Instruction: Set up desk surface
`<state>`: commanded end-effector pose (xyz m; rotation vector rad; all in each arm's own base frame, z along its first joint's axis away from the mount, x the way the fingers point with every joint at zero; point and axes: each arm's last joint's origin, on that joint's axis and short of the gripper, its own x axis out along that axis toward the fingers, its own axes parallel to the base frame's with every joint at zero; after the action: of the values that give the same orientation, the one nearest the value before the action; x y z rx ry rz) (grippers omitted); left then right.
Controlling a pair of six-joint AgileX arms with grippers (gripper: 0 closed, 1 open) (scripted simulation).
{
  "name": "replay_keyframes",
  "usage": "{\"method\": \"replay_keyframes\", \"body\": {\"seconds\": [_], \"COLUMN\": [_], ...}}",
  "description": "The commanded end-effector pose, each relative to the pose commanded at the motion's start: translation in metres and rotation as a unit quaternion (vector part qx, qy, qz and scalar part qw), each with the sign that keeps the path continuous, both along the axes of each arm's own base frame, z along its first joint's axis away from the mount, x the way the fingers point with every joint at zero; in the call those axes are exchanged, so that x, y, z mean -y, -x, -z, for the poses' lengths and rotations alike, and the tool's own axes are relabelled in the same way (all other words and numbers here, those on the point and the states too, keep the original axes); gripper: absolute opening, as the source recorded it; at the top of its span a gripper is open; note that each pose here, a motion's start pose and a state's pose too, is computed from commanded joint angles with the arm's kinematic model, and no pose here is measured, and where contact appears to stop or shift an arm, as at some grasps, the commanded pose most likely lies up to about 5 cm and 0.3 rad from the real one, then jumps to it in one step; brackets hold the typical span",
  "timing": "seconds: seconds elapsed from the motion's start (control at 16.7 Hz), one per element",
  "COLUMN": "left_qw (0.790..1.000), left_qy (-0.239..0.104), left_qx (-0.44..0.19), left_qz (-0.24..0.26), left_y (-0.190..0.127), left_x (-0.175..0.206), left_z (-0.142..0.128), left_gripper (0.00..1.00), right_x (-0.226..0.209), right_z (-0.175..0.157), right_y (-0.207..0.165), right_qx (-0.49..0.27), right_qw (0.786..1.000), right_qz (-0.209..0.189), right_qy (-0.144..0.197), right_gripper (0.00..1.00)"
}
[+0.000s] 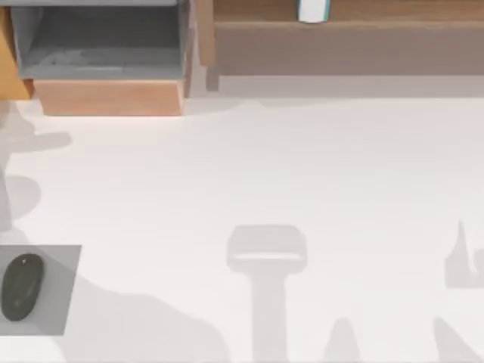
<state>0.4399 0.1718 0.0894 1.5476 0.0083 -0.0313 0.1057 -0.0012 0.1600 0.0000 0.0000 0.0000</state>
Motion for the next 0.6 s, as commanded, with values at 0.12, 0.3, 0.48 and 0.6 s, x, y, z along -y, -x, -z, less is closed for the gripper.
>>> {"method": "replay_keyframes", "body": {"seconds": [0.12,0.3,0.48,0.6], "left_qw": [1.0,1.0,1.0,1.0], "left_qy": [0.0,0.0,0.0,0.0], "left_qx": [0.0,0.0,0.0,0.0], "left_qz": [0.0,0.0,0.0,0.0], "left_y": [0.0,0.0,0.0,0.0], "left_x": [0.0,0.0,0.0,0.0], "left_z": [0.0,0.0,0.0,0.0], "left_gripper": [0.45,0.68,0.9,1.0], "right_x": [0.0,0.0,0.0,0.0], "right_z": [0.0,0.0,0.0,0.0], "right_y": [0.0,0.0,0.0,0.0], "right_qx": [0.0,0.0,0.0,0.0], "right_qw": [1.0,1.0,1.0,1.0], "right_qz": [0.0,0.0,0.0,0.0], "right_qy": [0.0,0.0,0.0,0.0], "right_gripper": [1.0,1.0,1.0,1.0]}}
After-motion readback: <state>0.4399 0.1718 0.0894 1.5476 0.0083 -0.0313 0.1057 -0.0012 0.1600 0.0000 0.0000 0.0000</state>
